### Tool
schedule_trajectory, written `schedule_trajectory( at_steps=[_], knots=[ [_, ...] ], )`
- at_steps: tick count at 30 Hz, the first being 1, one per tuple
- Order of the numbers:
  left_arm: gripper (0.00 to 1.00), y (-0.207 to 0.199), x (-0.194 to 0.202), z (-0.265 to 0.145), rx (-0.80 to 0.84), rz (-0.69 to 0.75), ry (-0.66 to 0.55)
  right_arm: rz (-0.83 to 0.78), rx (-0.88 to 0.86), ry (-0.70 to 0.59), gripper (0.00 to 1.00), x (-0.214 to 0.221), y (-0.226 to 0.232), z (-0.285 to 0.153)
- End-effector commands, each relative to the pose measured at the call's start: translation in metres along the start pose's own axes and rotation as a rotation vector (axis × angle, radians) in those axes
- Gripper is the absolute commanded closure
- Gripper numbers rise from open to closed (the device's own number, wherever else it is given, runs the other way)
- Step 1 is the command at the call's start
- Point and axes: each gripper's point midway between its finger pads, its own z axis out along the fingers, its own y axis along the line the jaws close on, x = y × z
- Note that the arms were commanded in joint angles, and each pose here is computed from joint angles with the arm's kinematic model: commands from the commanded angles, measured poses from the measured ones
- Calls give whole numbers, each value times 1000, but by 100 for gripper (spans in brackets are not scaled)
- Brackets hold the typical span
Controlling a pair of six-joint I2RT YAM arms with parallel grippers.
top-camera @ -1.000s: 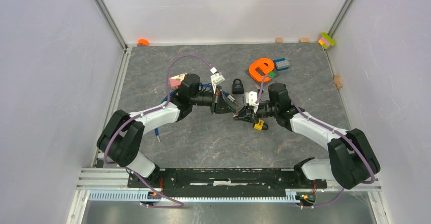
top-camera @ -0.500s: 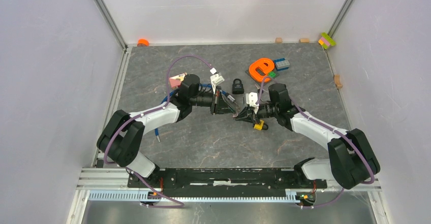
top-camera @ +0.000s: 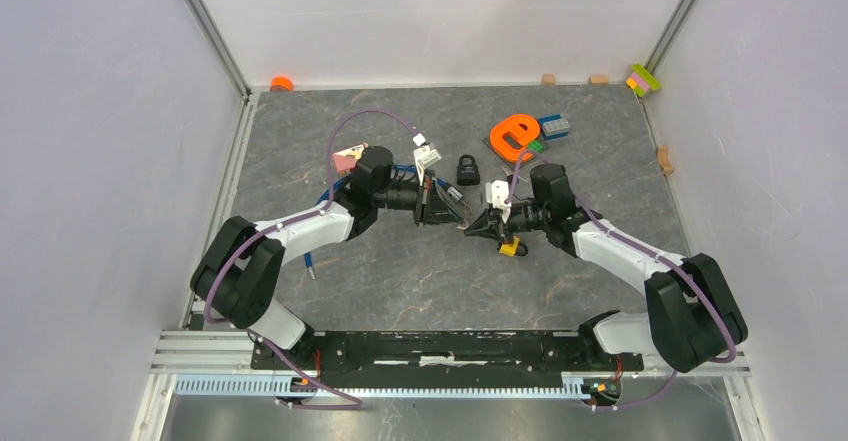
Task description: Unlock with the key
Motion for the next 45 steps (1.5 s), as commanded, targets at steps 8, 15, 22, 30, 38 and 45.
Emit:
schedule_trajectory(
  at_steps=[8,15,22,30,38,45],
  knots=[
    [87,-8,-4,-7,26,110,-6,-43,71,26,100,-9,-18,-12],
    [83,-2,7,-13,10,286,23,-14,109,116,100,3,-21,-19],
    [80,1,17,-17,14,456,33,-26,138,189,100,7,-21,-24],
    [75,11,16,-18,-24,510,49,-41,141,197,100,6,-19,-23],
    [59,48,48,-51,-245,555,253,-60,146,204,56,16,-21,6],
    [46,64,64,-104,-441,559,336,-12,102,251,50,31,-30,47]
  ],
)
